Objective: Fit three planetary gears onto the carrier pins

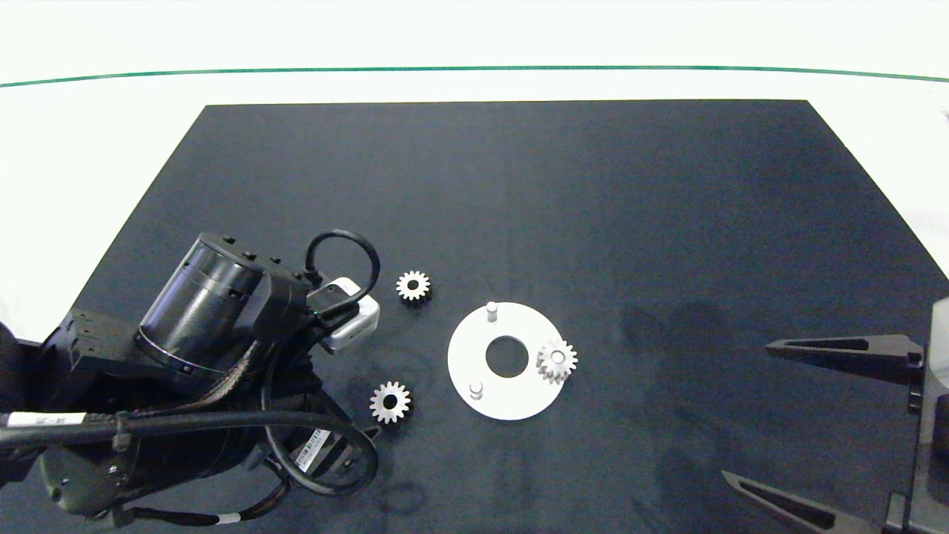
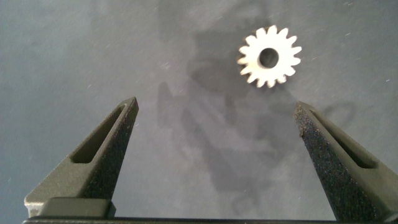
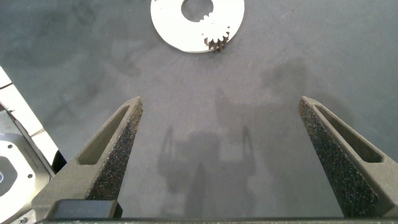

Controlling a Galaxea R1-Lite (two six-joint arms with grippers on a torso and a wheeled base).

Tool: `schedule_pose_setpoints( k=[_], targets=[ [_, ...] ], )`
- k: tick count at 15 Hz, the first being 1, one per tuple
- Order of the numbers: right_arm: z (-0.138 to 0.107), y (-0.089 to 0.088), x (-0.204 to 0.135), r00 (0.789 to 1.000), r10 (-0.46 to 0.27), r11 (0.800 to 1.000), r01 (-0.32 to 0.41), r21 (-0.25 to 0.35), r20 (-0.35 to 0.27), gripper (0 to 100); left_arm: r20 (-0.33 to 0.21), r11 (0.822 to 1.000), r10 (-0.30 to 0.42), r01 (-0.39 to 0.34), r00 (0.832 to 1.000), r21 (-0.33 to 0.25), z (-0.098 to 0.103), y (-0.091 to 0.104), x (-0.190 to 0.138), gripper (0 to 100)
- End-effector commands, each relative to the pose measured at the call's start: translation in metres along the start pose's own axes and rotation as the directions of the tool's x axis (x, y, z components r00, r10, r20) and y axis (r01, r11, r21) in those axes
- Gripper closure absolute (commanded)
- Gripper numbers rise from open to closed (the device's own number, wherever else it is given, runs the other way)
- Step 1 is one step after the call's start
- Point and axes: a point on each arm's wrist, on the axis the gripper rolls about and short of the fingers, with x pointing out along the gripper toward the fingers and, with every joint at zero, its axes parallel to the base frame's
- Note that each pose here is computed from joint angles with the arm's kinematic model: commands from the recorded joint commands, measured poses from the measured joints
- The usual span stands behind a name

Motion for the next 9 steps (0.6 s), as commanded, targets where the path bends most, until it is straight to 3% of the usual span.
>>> schedule_pose_setpoints(
  k=[1,6,9],
  targets=[
    [0.000,0.000,-0.001,1.000,0.000,1.000,0.000,-0.002,0.002,0,-0.027,1.000,-0.014,0.015,1.000,0.027,0.002,-0.009,0.012,0],
    [0.000,0.000,-0.003,1.000,-0.001,1.000,0.001,-0.003,0.008,0,-0.020,0.995,-0.066,0.067,0.998,0.079,0.011,-0.033,0.022,0],
    [0.000,0.000,-0.003,1.000,-0.002,1.000,0.002,-0.005,0.009,0,-0.007,0.995,-0.065,0.066,0.998,0.080,0.021,-0.037,0.033,0]
  ],
)
